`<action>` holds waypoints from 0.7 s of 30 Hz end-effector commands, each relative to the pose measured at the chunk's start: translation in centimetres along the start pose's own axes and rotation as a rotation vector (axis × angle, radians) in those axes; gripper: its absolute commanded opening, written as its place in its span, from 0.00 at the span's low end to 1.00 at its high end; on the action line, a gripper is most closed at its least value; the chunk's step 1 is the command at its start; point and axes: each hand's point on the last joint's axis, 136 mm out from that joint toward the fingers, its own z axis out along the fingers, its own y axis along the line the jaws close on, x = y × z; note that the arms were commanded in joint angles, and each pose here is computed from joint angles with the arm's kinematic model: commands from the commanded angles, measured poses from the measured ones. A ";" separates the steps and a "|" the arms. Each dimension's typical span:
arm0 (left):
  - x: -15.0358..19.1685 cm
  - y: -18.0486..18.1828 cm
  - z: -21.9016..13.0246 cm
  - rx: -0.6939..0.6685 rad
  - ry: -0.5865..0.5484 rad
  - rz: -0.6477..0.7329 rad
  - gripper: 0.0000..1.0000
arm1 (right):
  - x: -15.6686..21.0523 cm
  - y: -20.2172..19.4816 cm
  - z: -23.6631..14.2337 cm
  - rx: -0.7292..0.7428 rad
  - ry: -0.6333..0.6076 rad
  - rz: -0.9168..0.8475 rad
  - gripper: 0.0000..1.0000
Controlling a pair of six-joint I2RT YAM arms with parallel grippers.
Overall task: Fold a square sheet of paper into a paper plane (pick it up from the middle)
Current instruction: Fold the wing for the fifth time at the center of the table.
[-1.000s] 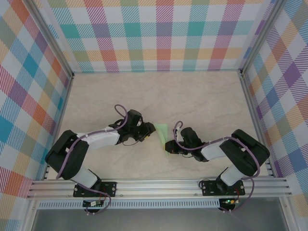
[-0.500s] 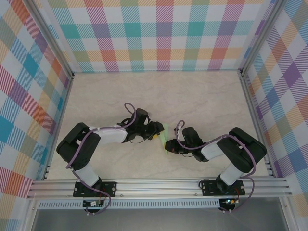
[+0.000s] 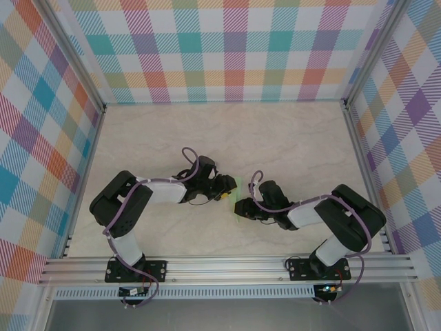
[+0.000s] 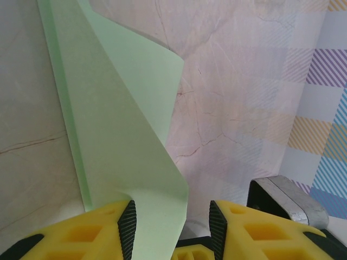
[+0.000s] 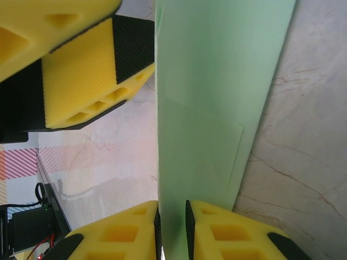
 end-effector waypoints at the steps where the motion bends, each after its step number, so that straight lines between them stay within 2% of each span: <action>1: 0.1 -0.8 0.3 0.014 0.011 0.033 0.42 | -0.1 -1.4 -0.2 0.088 -0.011 0.013 0.19; 8: 0.2 -0.8 0.3 0.013 0.017 0.028 0.42 | 0.3 -1.5 -0.4 0.076 0.003 0.037 0.09; 21: -0.3 -3.6 -2.4 0.068 -0.046 0.056 0.53 | 0.5 -2.2 -0.6 0.004 0.032 0.205 0.07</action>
